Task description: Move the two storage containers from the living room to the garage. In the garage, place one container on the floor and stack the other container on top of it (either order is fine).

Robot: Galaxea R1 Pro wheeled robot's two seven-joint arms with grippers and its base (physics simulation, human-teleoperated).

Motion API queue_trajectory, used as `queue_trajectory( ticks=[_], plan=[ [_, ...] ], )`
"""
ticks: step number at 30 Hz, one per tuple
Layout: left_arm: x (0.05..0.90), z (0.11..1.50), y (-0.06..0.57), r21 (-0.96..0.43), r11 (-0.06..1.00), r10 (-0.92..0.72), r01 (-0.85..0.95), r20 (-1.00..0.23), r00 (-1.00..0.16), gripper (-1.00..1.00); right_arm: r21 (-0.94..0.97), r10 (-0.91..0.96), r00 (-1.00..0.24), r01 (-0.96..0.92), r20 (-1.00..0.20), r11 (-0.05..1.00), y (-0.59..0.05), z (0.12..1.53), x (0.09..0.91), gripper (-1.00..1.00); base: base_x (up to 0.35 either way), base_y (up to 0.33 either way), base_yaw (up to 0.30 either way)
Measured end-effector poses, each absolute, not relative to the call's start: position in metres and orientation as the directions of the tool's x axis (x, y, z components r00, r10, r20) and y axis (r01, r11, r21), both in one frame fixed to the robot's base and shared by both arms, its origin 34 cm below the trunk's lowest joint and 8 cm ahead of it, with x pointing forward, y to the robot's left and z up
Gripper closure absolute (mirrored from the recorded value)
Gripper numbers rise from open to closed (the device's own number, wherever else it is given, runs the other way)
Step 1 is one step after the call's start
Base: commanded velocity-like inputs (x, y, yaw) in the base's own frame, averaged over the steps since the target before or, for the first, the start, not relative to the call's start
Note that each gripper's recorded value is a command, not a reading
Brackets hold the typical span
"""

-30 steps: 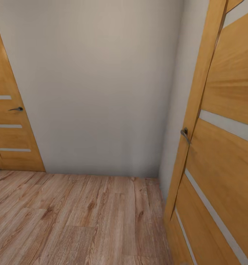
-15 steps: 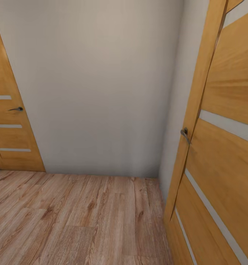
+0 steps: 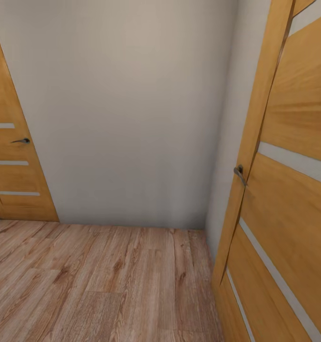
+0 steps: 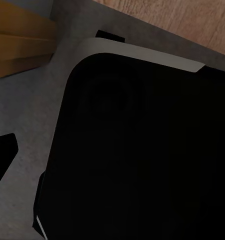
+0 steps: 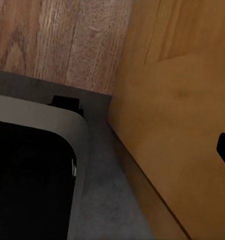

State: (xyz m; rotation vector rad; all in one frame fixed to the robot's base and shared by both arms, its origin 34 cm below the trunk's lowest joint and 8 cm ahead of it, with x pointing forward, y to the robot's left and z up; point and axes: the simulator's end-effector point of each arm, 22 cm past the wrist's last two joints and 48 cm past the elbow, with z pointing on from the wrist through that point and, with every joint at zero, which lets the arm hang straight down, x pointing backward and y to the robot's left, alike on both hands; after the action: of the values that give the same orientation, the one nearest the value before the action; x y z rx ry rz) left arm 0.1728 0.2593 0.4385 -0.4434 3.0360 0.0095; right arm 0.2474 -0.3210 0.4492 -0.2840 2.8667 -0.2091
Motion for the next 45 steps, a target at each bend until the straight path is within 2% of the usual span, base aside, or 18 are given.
queue_trajectory(
  ticks=[14, 23, 32, 45],
  plan=[
    [0.173, 0.438, 0.259, -0.004, 0.958, -0.285, -0.286, -0.073, -0.956, -1.0, -0.163, -0.208, -0.95, -0.172, -0.232, 0.971, -0.313, 0.448, 0.247, -1.0, 0.0, 0.0, 0.001],
    [0.173, 0.438, 0.259, -0.004, 0.958, -0.285, -0.286, -0.073, -0.956, -1.0, -0.163, -0.21, -0.95, -0.175, -0.232, 0.971, -0.312, 0.448, 0.247, -1.0, 0.0, 0.0, 0.142],
    [0.173, 0.438, 0.259, -0.004, 0.958, -0.285, -0.286, -0.072, -0.956, -1.0, -0.164, -0.211, -0.95, -0.176, -0.232, 0.971, -0.313, 0.448, 0.247, -1.0, 0.009, 0.0, 0.021],
    [0.172, 0.439, 0.26, -0.004, 0.959, -0.284, -0.284, -0.071, -0.956, -1.0, -0.163, -0.213, -0.949, -0.178, -0.232, 0.97, -0.312, 0.449, 0.247, -1.0, 0.276, 0.0, 0.0]
  ],
)
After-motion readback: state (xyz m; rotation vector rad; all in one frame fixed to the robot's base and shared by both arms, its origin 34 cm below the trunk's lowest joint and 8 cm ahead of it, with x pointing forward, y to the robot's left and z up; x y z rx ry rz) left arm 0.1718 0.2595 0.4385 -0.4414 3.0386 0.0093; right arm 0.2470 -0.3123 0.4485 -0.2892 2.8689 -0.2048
